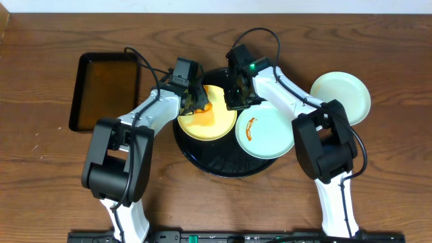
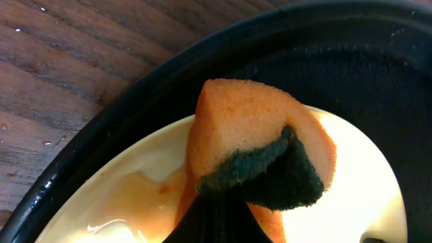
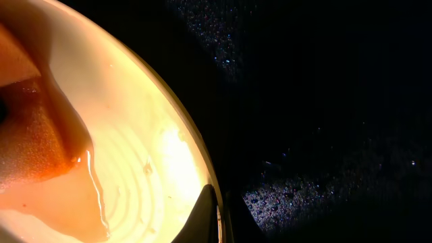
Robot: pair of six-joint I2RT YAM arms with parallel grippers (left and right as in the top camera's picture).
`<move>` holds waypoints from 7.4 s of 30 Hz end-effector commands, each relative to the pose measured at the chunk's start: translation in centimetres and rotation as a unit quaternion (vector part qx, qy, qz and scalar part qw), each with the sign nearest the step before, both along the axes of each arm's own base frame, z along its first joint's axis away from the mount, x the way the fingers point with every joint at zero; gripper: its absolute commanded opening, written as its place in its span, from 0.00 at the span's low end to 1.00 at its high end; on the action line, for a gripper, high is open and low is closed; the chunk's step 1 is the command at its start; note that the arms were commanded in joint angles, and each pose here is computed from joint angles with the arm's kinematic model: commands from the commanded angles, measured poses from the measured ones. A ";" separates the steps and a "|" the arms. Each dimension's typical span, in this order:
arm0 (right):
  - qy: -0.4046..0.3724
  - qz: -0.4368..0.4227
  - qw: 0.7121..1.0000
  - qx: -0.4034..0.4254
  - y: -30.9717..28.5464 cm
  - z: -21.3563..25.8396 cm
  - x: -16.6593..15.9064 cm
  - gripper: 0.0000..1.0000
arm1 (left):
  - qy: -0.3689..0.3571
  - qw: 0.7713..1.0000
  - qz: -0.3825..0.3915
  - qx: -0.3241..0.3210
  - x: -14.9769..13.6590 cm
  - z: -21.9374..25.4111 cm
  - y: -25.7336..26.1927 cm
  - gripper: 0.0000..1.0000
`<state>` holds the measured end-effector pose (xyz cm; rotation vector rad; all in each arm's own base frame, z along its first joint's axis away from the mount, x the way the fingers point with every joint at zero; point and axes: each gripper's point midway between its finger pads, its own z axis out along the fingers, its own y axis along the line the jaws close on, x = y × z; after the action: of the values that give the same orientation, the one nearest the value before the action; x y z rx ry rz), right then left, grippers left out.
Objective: Clean dirty plates on tray and stack at the side
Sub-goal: 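Scrub the yellow plate with the sponge in the left gripper, then move the sponge back toward the water tray with the left gripper, then lift the yellow plate right and stack it on the green plate, then move the right gripper to the remaining green plate rim and grip it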
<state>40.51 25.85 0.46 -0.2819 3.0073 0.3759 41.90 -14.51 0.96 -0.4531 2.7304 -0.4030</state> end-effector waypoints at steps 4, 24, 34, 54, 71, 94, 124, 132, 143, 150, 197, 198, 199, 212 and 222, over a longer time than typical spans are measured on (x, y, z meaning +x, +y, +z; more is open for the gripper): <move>0.022 0.005 0.999 -0.026 -0.4 -2.3 -1.4 0.01 | 0.057 0.993 -0.015 0.102 -2.9 -3.1 3.3 0.07; 0.020 0.005 0.999 -0.025 -0.3 -2.3 -1.3 0.01 | 0.021 0.999 -0.025 0.017 -4.0 4.6 0.7 0.08; 0.020 0.004 0.999 -0.025 -0.3 -2.3 -1.3 0.01 | 0.065 0.997 -0.049 0.014 -5.8 1.4 -2.5 0.08; 0.022 0.005 0.999 -0.026 -0.4 -2.3 -1.4 0.01 | 0.022 0.949 0.007 0.315 -4.6 2.9 8.7 0.08; -0.079 0.042 0.996 0.019 1.3 5.9 1.6 0.01 | -0.114 0.992 0.048 0.035 -4.9 16.8 6.2 0.07; -0.346 0.059 0.903 -0.250 -8.2 22.5 5.0 0.01 | -0.053 0.994 0.093 0.010 -6.4 15.5 10.0 0.08; -0.482 0.165 0.732 -0.453 -1.6 31.1 3.3 0.01 | -0.053 0.994 0.093 0.010 -6.4 15.5 10.0 0.08; -0.420 0.126 0.850 -0.291 -3.1 25.3 4.3 0.01 | -0.053 0.994 0.093 0.010 -6.4 15.5 10.0 0.08; -0.205 -0.078 0.974 0.053 -13.6 19.8 6.1 0.01 | -0.053 0.994 0.093 0.010 -6.4 15.5 10.0 0.08; -0.141 -0.242 0.960 -0.003 -28.1 15.8 5.0 0.01 | -0.054 0.994 0.093 0.010 -6.4 15.5 10.0 0.08; 0.157 -0.212 0.962 -0.071 -21.5 7.8 -9.9 0.62 | -0.061 0.993 0.099 0.005 -6.0 15.7 10.0 0.08; 0.157 -0.209 0.963 -0.073 -20.9 7.7 -10.0 0.62 | -0.061 0.993 0.099 0.005 -6.0 15.7 10.0 0.08; 0.156 -0.205 0.964 -0.073 -20.4 7.5 -10.0 0.62 | -0.061 0.993 0.099 0.005 -6.0 15.7 10.0 0.08; 0.145 -0.202 0.968 -0.039 -16.6 4.4 -10.2 0.50 | -0.061 0.993 0.099 0.005 -6.0 15.7 10.0 0.08; 0.146 -0.228 0.960 -0.069 -17.1 2.0 -11.3 0.45 | -0.061 0.993 0.099 0.005 -6.0 15.7 10.0 0.08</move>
<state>29.71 8.91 2.63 0.4541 3.2603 0.2143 35.80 -4.64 17.10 -0.6493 2.5327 -0.3513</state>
